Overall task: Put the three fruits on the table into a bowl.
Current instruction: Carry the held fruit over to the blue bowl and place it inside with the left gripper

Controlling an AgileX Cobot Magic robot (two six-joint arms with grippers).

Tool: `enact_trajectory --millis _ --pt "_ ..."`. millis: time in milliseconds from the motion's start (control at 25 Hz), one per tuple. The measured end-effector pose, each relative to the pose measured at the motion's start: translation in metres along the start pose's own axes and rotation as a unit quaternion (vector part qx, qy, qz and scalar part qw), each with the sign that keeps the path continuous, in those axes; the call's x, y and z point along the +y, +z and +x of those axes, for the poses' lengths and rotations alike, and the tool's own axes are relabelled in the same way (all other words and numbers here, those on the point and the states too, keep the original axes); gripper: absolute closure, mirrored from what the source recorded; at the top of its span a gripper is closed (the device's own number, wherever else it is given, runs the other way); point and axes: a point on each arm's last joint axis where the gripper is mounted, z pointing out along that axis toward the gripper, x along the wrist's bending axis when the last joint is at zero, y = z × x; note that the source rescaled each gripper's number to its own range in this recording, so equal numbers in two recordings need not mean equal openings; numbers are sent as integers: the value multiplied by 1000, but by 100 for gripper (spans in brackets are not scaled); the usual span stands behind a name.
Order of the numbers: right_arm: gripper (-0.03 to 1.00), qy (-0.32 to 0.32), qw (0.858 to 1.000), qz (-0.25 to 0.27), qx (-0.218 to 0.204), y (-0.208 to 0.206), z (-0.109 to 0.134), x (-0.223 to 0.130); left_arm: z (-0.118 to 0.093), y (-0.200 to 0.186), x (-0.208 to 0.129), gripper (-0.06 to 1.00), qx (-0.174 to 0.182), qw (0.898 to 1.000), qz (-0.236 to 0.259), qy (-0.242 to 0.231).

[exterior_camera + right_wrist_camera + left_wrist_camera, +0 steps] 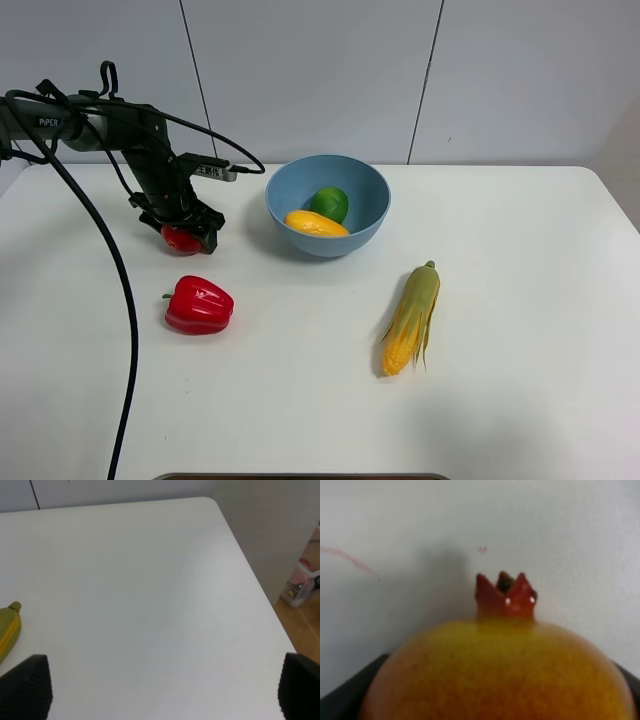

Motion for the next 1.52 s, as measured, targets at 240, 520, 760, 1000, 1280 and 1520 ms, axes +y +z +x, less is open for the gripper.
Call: enact_trajectory --millis 240,520,760,1000,1280,1520 --pt "22 0 1000 0 0 0 0 0 0 0 0 94 0 1000 1 0" --pt "22 0 1000 0 0 0 0 0 0 0 0 94 -1 1000 1 0" --pt "22 0 1000 0 0 0 0 0 0 -2 0 94 0 1000 0 0" --pt "22 0 1000 0 0 0 0 0 -1 -15 0 94 -3 1000 11 2" --pt "22 0 1000 0 0 0 0 0 -2 -72 17 94 -1 1000 -13 -9" --pt "22 0 1000 0 0 0 0 0 -11 -140 41 94 -9 997 -78 -13"
